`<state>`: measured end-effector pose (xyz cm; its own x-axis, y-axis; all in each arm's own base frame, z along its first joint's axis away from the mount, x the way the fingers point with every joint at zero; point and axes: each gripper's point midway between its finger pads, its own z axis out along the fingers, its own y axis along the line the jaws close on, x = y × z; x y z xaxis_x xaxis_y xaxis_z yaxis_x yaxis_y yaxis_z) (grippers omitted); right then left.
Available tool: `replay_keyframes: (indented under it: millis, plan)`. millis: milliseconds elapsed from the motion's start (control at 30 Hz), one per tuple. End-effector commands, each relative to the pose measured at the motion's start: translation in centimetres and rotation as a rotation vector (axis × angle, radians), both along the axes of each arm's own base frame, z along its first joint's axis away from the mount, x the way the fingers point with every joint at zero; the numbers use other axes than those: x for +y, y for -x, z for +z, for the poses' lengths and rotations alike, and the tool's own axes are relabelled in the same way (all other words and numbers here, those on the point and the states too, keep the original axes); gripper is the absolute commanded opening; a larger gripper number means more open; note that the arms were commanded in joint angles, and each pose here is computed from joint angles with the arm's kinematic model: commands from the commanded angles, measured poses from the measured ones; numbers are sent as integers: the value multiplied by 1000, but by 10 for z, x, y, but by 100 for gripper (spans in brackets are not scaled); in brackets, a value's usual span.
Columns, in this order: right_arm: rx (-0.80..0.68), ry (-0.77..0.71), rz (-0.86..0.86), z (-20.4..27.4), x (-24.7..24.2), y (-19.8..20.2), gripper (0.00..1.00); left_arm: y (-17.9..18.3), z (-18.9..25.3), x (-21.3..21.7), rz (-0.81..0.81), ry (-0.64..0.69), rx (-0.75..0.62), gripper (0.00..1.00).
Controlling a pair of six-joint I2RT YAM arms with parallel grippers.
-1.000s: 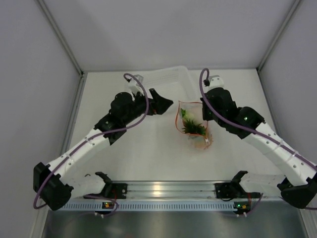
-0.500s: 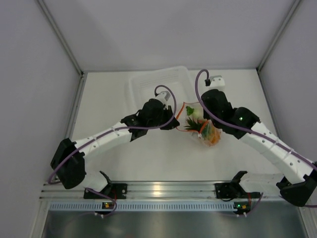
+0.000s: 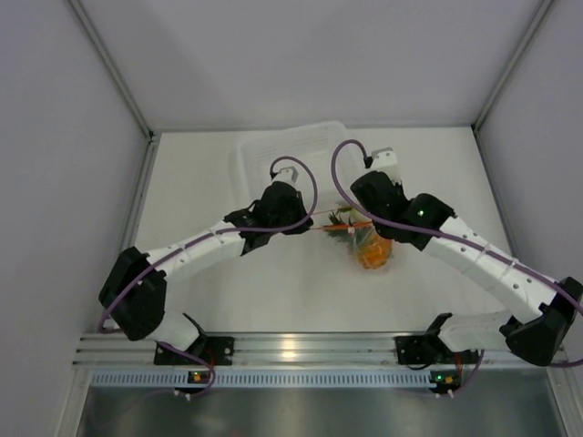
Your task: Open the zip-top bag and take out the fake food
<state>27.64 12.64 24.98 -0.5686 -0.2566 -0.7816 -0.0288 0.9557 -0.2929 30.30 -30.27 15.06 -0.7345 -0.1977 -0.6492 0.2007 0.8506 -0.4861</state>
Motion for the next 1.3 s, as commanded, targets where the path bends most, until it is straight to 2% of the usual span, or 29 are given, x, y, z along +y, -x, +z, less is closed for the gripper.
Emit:
replay_keyframes:
  millis: [0,133,300,333,400,500,700,800,833,967,1200,1267]
  plan:
    - [-49,160,-136,18,-50,10,0,-4,-53,51,137,-167,94,0]
    - [-49,135,-133,20,-47,10,0,-2,-49,46,117,-147,97,0]
    - [-37,-52,13,22,-6,6,0,11,10,7,-83,28,35,1]
    - [-43,-77,17,22,0,5,0,17,25,1,-111,50,8,19]
    - [-46,-90,23,19,8,3,0,22,45,-6,-145,73,-37,38]
    - [-49,-114,29,15,18,0,0,31,73,-9,-180,95,-112,54]
    - [-75,-170,13,15,25,-5,0,66,122,-32,-328,113,-267,54]
    - [-106,-223,7,21,28,-6,0,89,145,-51,-418,129,-338,51]
    - [-114,-230,5,23,27,-6,0,85,150,-56,-403,116,-360,50]
    - [-138,-285,14,31,30,-4,0,87,135,-80,-454,71,-348,52]
    - [-175,-385,44,33,35,1,0,69,90,-92,-393,-21,-287,52]
    - [-176,-392,49,32,35,2,0,65,80,-94,-391,-46,-282,56]
